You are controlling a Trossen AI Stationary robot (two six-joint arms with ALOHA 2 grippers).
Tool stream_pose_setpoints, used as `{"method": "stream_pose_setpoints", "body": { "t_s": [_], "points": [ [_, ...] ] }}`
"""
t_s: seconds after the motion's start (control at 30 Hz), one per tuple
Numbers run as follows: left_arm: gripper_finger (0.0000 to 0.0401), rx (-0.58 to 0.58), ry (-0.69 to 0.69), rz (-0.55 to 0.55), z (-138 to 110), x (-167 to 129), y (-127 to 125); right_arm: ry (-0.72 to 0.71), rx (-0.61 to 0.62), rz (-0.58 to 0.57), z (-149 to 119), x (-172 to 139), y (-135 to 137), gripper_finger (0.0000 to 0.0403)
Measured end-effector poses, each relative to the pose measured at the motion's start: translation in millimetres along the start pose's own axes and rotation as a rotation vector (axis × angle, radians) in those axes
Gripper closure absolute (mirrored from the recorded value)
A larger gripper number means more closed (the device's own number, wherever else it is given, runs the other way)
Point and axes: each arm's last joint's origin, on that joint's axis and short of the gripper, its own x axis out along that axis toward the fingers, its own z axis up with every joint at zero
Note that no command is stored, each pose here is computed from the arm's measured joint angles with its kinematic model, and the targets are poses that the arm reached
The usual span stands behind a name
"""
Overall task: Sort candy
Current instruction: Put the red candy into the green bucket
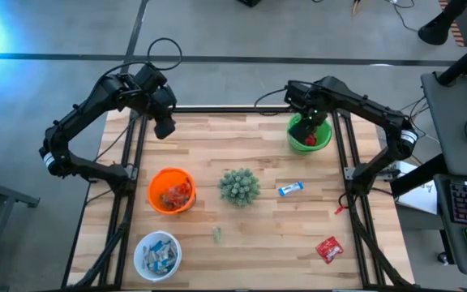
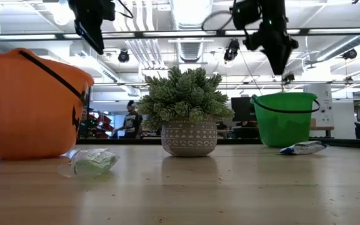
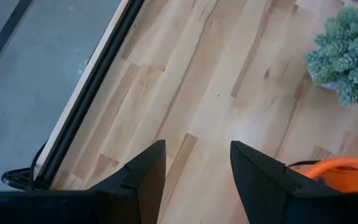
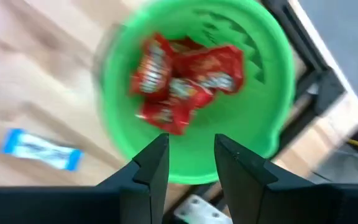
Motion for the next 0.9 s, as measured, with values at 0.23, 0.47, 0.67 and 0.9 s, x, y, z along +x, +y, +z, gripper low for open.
{"method": "stream_pose_setpoints", "body": {
  "t_s": [0.23,0.47,0.67,0.9],
  "points": [
    [0.0239,0.064,0.019,-0.024,-2,-1,-6,-0.093,-0.056,0.274,-4,-43,23,0.0282],
    [0.0239,0.137,0.059,-0.055,-6,-2,-16,-0.105,-0.084,0.359,-23,-67,55,0.0282],
    [0.0239,0.159,0.064,-0.059,-8,-5,-17,-0.060,-0.126,0.375,-45,-69,89,0.0282],
    [0.0239,0.178,0.052,-0.057,-12,-10,-18,0.045,-0.045,0.350,-75,-60,126,0.0282]
  ]
}}
